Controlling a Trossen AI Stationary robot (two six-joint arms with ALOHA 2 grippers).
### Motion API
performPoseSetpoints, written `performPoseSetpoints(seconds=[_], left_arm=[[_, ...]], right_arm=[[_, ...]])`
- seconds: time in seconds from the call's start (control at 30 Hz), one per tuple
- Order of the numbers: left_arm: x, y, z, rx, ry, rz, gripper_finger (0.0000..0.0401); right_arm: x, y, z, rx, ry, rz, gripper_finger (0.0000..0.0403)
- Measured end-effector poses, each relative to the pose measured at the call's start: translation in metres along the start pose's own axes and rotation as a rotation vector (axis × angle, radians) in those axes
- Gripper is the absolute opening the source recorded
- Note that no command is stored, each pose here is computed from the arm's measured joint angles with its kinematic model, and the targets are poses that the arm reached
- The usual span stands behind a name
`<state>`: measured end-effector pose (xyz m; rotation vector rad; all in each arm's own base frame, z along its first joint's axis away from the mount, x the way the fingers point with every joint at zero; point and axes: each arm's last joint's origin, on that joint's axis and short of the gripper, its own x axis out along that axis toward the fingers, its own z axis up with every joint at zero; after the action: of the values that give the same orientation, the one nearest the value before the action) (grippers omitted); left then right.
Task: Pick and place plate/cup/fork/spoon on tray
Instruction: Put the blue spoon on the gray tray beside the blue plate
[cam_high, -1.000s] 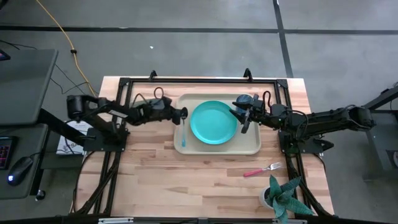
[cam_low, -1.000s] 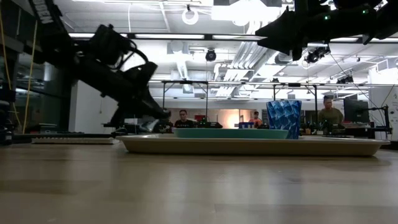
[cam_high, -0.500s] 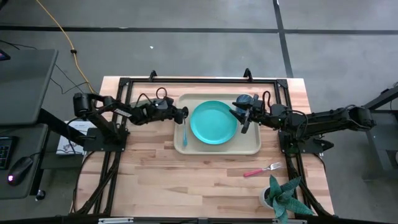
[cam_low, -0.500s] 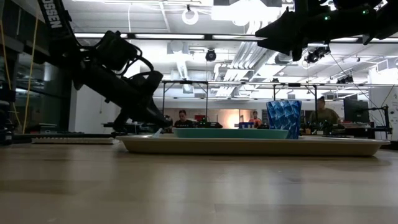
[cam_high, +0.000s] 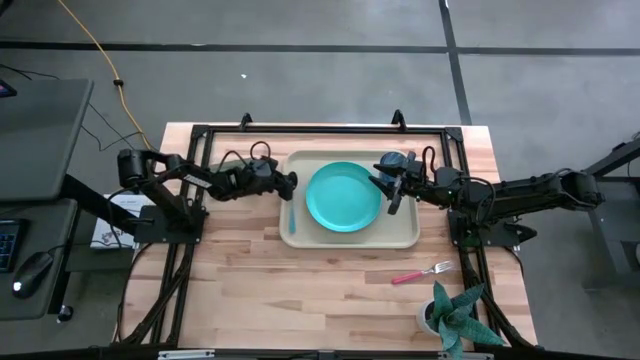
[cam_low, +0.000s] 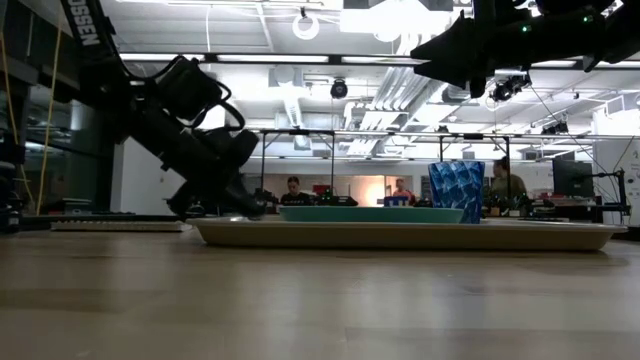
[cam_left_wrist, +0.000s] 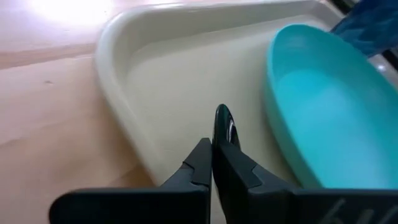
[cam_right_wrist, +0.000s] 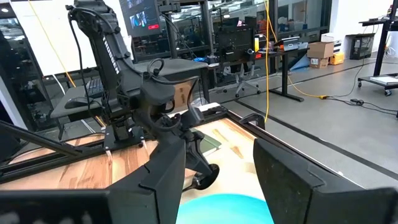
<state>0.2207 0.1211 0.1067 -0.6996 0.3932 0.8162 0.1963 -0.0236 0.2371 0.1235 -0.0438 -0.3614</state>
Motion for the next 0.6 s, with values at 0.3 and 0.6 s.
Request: performPoseSetpoints(seconds=[0.3, 0.6], left_arm=[[0.0009, 0.0047, 0.001, 0.045, 0.038, -0.014, 0.0], [0.0015, 0.0093, 0.0021, 0.029, 0.055, -0.003, 0.0]], right_arm=[[0.0, 0.0, 0.0001, 0.0, -0.001, 0.0, 0.0181], [0.0, 0.0, 0.0001, 0.0, -0.001, 0.0, 0.0181]])
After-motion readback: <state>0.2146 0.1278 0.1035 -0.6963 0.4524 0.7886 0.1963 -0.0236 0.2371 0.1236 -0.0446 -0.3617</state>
